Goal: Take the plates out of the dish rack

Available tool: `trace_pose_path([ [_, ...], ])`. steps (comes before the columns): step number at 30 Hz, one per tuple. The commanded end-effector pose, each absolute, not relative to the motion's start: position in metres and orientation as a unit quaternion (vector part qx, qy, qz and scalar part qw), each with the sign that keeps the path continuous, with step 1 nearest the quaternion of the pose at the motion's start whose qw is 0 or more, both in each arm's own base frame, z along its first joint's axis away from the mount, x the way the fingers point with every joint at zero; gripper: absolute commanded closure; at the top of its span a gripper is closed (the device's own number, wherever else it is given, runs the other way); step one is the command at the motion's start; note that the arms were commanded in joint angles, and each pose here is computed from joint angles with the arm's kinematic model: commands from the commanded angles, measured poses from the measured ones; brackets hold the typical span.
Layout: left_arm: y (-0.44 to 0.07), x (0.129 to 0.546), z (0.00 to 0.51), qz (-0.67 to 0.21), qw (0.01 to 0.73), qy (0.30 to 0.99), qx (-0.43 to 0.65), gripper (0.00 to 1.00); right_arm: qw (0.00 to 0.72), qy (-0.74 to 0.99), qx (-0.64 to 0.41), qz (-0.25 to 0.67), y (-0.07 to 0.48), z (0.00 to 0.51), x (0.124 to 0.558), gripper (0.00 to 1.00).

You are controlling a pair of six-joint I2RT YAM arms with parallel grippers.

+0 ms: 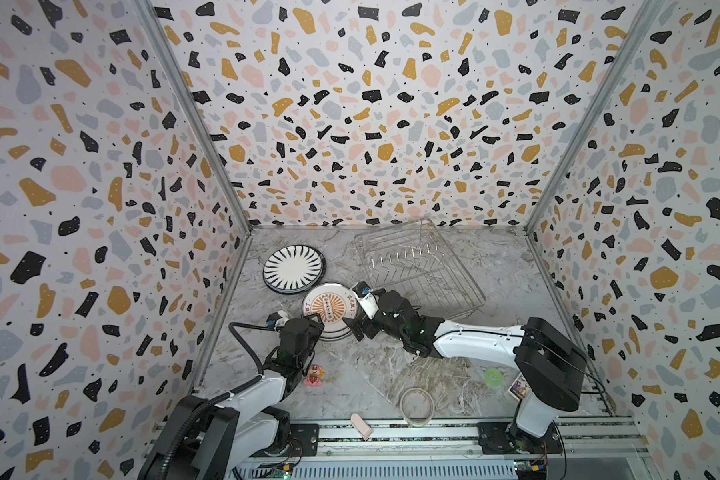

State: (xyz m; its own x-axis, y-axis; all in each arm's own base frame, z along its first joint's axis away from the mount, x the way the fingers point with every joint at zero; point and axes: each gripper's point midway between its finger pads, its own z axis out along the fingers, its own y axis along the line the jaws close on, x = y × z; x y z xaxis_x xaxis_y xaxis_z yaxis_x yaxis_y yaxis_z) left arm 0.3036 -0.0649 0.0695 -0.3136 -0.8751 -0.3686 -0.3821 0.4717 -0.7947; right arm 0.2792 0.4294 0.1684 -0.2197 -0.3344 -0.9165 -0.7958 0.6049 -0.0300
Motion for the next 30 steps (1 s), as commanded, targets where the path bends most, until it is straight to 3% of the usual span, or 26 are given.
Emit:
trace_pose_path([
  [1, -0.060, 0.306, 0.077, -0.299, 0.432, 0.742, -0.417, 0.52, 0.516, 0.737, -0.365, 0.240, 0.429, 0.192, 0.280, 0.00],
  [17, -0.047, 0.299, 0.093, -0.283, 0.471, 0.729, -0.409, 0.19, 0.520, 0.737, -0.361, 0.235, 0.427, 0.194, 0.282, 0.00],
  [30, -0.065, 0.292, 0.099, -0.311, 0.461, 0.743, -0.372, 0.14, 0.528, 0.741, -0.351, 0.221, 0.421, 0.197, 0.286, 0.00],
])
